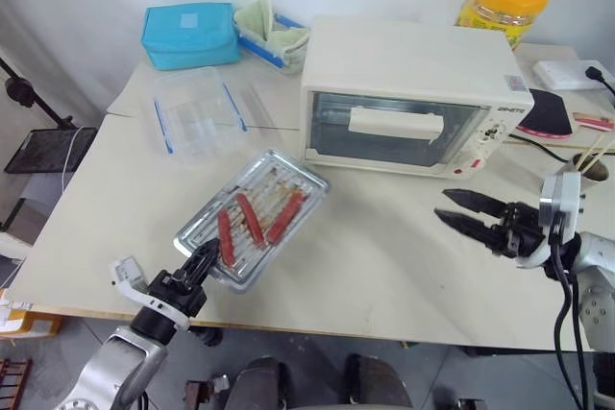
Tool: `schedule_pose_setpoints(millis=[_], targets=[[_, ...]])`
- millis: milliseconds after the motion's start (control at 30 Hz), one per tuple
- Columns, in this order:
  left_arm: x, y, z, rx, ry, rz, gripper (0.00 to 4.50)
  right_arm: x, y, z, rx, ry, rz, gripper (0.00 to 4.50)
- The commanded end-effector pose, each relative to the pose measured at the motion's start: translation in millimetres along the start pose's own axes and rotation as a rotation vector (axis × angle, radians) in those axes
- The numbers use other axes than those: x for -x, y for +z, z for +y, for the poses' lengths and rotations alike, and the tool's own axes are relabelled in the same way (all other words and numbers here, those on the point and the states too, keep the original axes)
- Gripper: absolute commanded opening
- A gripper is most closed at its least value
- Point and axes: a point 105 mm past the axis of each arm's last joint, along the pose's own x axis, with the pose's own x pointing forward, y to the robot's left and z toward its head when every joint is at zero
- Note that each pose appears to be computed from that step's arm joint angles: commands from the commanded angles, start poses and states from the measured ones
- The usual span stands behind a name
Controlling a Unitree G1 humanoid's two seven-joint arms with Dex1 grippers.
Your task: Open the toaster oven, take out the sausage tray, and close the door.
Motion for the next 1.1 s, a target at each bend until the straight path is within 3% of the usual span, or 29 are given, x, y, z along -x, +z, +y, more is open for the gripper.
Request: schedule_pose_setpoints(millis=[33, 133, 167, 333, 667, 1033, 1100], targets=[[-9, -8, -4, -0.041, -0.063, 0.222, 0.00, 12, 9, 18, 0.093, 0.024, 0.041, 3.34], [-21, -12, -1, -0.069, -0.058, 0.404, 0.00, 24, 5, 28, 0.077, -0.016, 0.078, 4.39], [-27, -11, -1, -0.067, -0.060, 0.442, 0.00, 28, 4, 32, 0.078, -0.027, 0.092, 4.45], [-67, -19, -13, -0.078, -0.075, 0.664, 0.00, 52, 2, 48, 0.057, -0.133, 0.145, 4.45], [-123, -54, -14, -0.150, -0.011, 0.932, 0.00, 101, -7, 79, -0.012, -0.323, 0.272, 4.45], [-155, -81, -4, -0.236, 0.036, 0.988, 0.00, 100, -7, 94, -0.038, -0.365, 0.266, 4.45], [-156, -78, -6, -0.267, 0.034, 0.995, 0.65, 100, -8, 94, -0.038, -0.361, 0.263, 4.50]])
